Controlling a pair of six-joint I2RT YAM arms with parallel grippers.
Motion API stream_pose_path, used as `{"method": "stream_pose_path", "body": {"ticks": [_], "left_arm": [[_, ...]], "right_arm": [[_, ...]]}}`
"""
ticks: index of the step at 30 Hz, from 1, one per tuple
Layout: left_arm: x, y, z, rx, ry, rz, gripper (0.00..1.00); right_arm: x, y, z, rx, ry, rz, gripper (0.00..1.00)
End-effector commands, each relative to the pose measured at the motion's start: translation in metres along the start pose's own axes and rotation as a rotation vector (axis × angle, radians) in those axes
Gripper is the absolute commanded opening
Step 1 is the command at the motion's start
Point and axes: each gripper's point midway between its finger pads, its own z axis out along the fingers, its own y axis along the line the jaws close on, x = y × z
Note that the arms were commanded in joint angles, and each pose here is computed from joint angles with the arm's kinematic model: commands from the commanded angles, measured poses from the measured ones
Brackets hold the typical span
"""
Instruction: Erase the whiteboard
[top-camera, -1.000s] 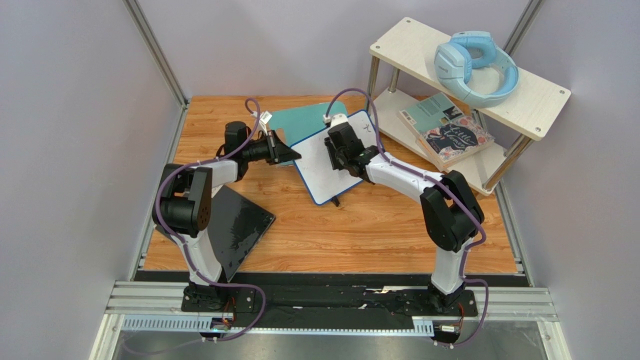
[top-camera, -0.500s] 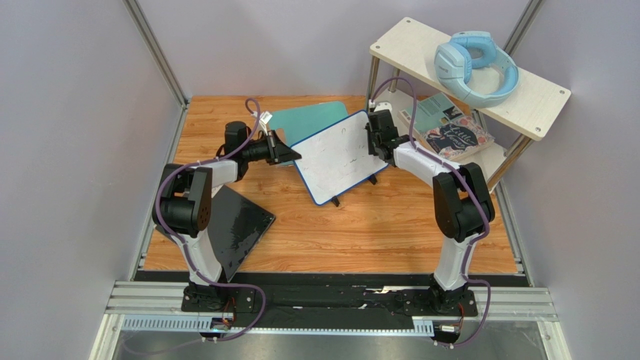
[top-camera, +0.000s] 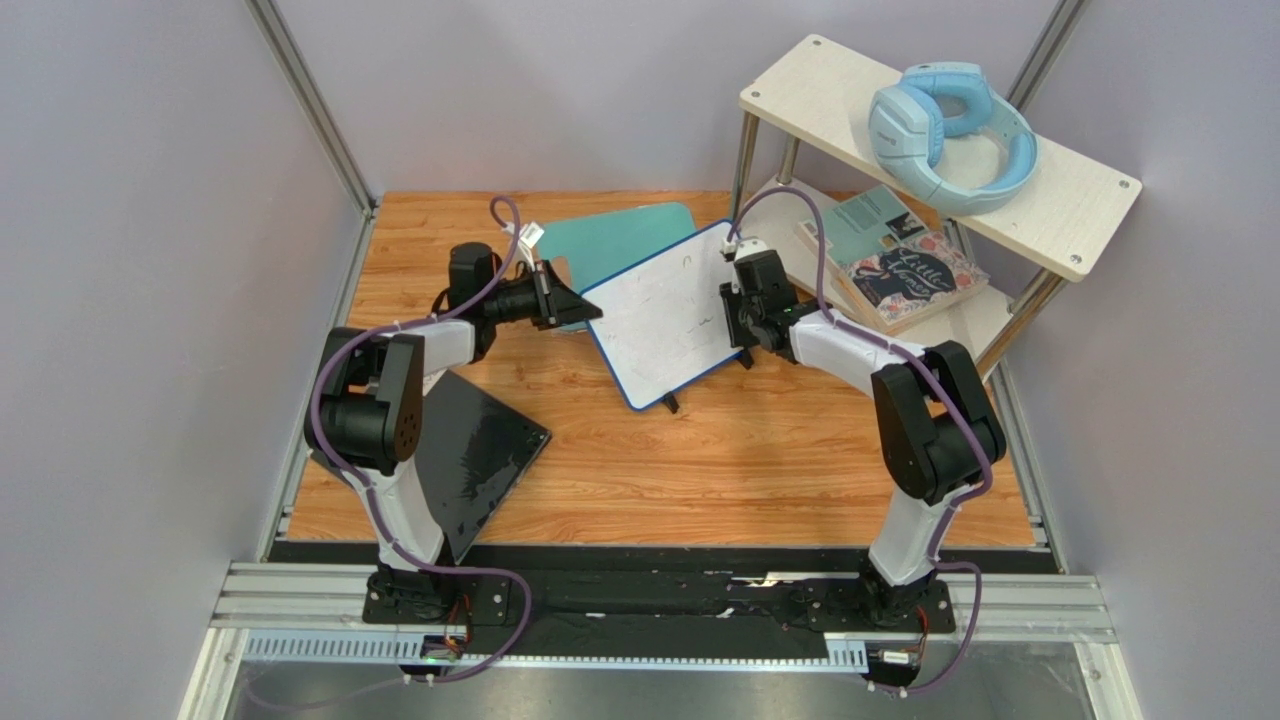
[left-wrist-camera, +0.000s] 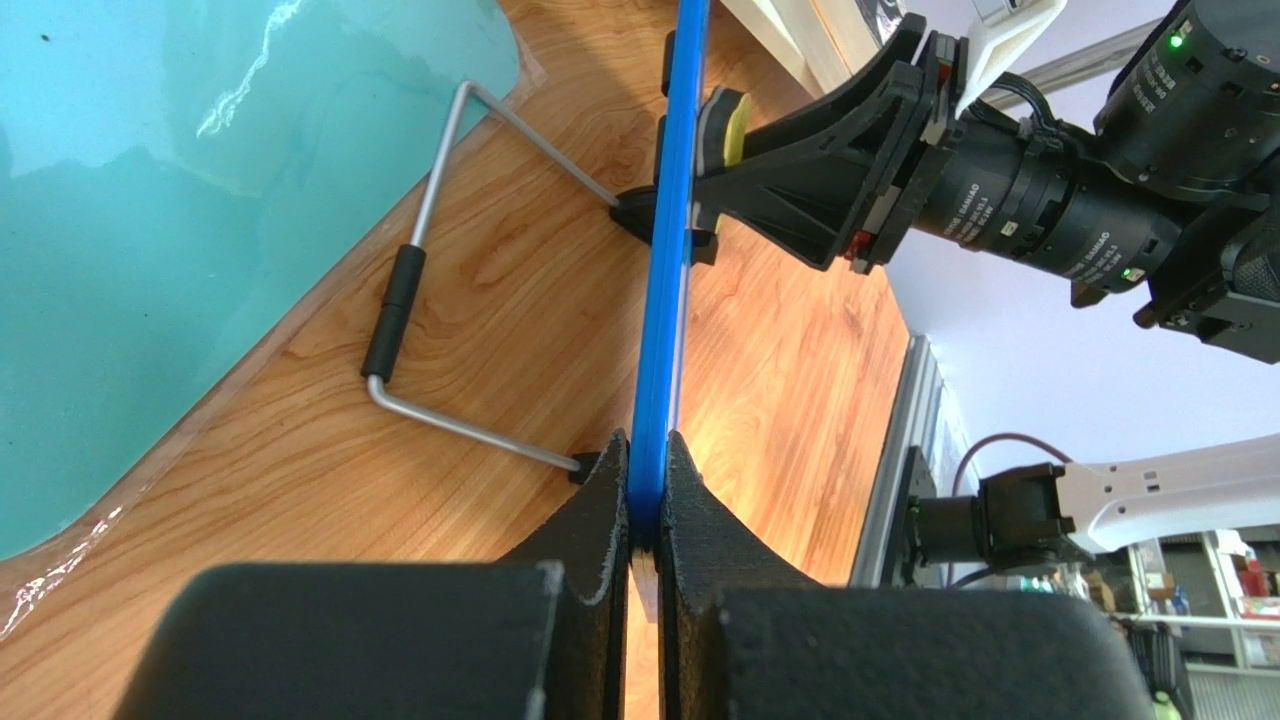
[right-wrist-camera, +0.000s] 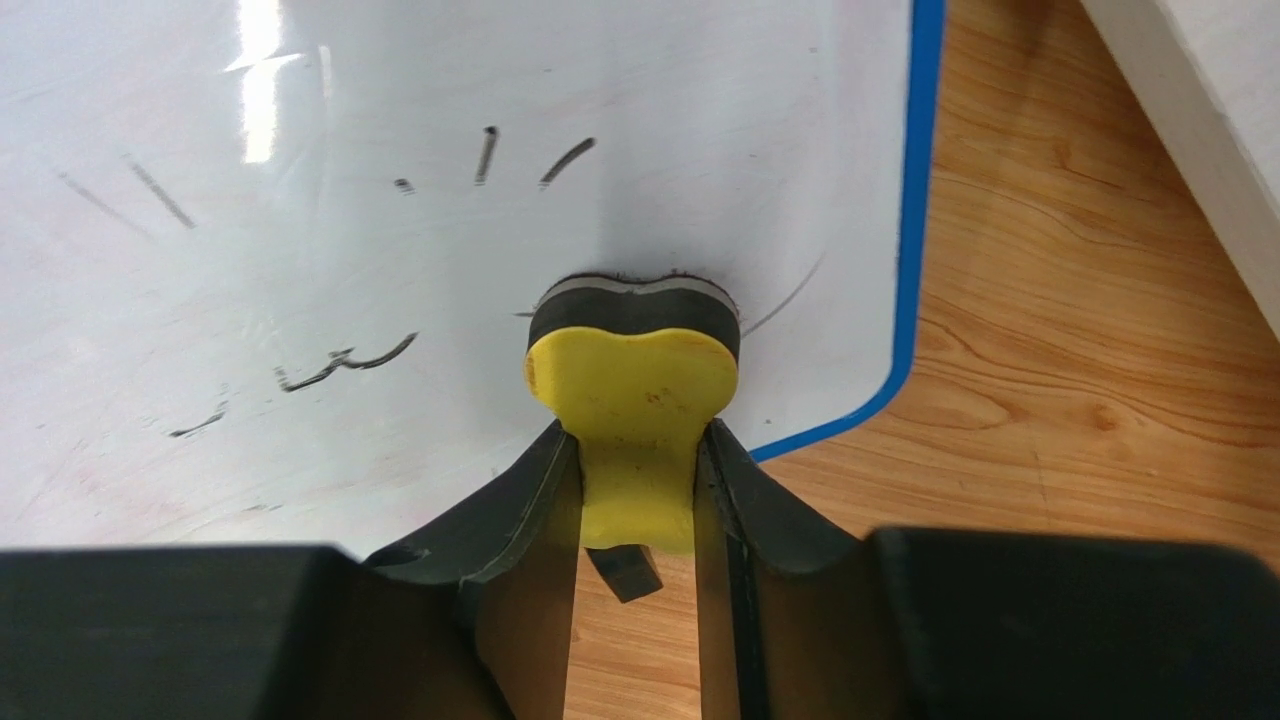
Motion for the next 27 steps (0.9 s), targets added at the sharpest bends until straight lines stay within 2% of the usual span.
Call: {"method": "stream_pose_path", "body": {"ticks": [1, 7, 13, 18, 23, 27], "left_arm": [[0.002, 0.001, 0.002, 0.003, 0.012, 0.080, 0.00], [0.001, 0.000, 0.002, 0.004, 0.011, 0.082, 0.00], [0.002, 0.000, 0.002, 0.005, 0.012, 0.082, 0.00], [0.002, 0.000, 0.002, 0.006, 0.013, 0.080, 0.00], [0.002, 0.000, 0.002, 0.006, 0.014, 0.079, 0.00], [0.002, -0.001, 0.002, 0.006, 0.013, 0.080, 0.00]], "right_arm": [[-0.003, 0.079, 0.000, -0.338, -0.025, -0.029, 0.00], [-0.026, 0.139, -0.013, -0.427, -0.050, -0.121, 0.00], [-0.031, 0.184, -0.010, -0.428, -0.047, -0.177, 0.00], [-0.055, 0.151, 0.009, -0.290, -0.075, -0.061, 0.00], [-0.091, 0.116, 0.020, -0.180, -0.126, -0.009, 0.00], [-0.105, 0.079, 0.031, -0.107, -0.119, 0.034, 0.00]]}}
